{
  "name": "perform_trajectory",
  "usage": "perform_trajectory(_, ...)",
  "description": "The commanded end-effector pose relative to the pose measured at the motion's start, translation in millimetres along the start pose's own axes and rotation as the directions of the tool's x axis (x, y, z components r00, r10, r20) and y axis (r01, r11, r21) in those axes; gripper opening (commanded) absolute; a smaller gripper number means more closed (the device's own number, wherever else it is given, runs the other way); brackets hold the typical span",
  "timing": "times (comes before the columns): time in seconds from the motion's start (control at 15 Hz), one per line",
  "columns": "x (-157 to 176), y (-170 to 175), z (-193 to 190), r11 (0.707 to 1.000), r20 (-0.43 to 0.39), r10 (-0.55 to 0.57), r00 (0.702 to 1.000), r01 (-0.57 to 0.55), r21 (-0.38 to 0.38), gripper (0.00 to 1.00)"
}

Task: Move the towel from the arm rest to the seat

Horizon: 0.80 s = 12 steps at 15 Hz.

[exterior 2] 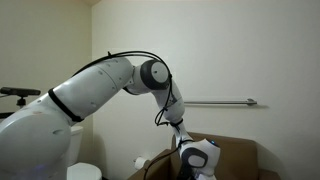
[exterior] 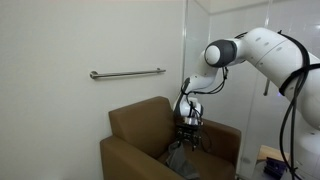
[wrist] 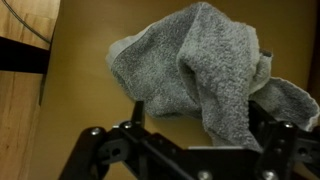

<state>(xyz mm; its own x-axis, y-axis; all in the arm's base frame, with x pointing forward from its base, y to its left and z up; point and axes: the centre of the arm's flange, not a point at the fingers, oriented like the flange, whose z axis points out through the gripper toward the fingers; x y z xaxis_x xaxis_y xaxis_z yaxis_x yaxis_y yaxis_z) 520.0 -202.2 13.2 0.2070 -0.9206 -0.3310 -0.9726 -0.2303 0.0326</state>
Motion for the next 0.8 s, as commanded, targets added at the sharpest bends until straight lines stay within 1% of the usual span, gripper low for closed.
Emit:
perform_trajectory(0.0,-28,15,-31,0.999,0.009,-0.042,0.999,0.042,0.027,1.0)
perform_trajectory(0.2,-47,17,-54,0.997,-0.013,-0.075,0.997,0.076,0.034,1.0)
perform_trajectory(0.4,-69,18,-80,0.993,-0.028,-0.12,0.992,0.12,0.019,1.0)
perform_trajectory(0.6,-90,16,-105,0.981,-0.011,-0.192,0.981,0.191,-0.024,1.0)
perform_trajectory(0.73,-101,15,-119,0.97,0.028,-0.228,0.973,0.23,-0.078,1.0)
